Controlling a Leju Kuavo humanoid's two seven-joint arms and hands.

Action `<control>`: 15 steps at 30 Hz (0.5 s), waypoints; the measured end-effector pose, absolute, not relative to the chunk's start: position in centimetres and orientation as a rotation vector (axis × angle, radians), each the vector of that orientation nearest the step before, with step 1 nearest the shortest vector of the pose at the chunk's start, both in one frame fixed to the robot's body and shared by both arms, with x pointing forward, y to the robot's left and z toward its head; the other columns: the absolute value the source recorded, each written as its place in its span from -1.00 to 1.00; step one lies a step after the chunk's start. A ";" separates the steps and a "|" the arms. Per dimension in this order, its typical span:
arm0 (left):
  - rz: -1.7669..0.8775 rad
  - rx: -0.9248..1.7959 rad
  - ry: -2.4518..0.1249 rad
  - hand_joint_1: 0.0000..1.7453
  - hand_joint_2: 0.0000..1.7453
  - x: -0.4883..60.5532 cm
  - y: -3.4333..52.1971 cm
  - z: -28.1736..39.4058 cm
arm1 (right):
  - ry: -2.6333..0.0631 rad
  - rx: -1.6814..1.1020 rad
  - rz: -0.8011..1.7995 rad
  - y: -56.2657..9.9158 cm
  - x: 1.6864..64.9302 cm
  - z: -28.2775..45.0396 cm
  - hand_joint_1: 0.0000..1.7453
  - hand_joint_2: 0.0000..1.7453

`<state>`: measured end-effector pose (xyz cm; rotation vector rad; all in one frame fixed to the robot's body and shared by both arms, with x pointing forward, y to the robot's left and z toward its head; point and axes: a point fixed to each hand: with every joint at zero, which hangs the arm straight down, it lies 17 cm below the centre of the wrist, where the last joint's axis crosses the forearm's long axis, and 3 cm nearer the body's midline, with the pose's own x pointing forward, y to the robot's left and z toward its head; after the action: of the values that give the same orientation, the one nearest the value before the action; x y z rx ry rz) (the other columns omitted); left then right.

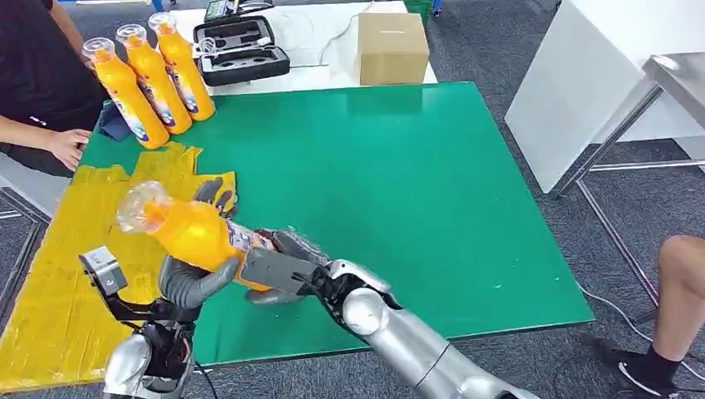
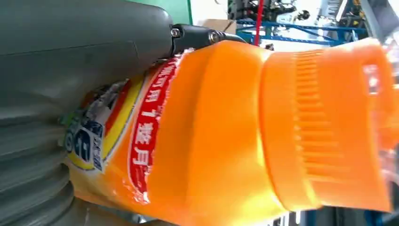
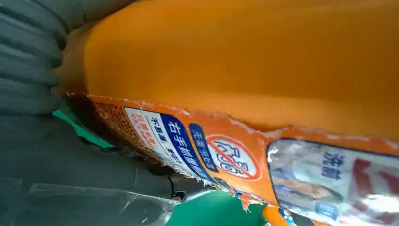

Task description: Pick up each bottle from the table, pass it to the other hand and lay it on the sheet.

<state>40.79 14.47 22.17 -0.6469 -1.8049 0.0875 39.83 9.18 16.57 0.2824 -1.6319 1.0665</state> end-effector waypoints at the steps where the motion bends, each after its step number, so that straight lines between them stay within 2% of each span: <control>1: 0.087 -0.648 -1.804 -1.00 1.00 40.8 14.4 22.2 | -1.626 0.285 1.069 9.3 39.7 16.3 1.00 1.00; 6: 0.098 -0.634 -1.796 -1.00 1.00 40.8 14.9 21.7 | -1.584 0.252 1.217 10.6 37.6 13.2 1.00 1.00; 7: 0.097 -0.627 -1.794 0.54 1.00 40.8 15.0 21.6 | -1.585 0.250 1.234 10.8 37.4 13.1 1.00 1.00; 8: 0.091 -0.616 -1.795 1.00 1.00 40.8 15.0 21.5 | -1.588 0.249 1.248 11.0 37.3 13.2 1.00 1.00; 15: 0.042 -0.559 -1.825 1.00 1.00 40.8 15.3 21.4 | -1.588 0.237 1.289 11.3 37.2 13.3 1.00 1.00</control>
<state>40.80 15.32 21.38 -0.5595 -1.8252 0.0421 37.17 11.34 13.29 0.2373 -1.5876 1.2885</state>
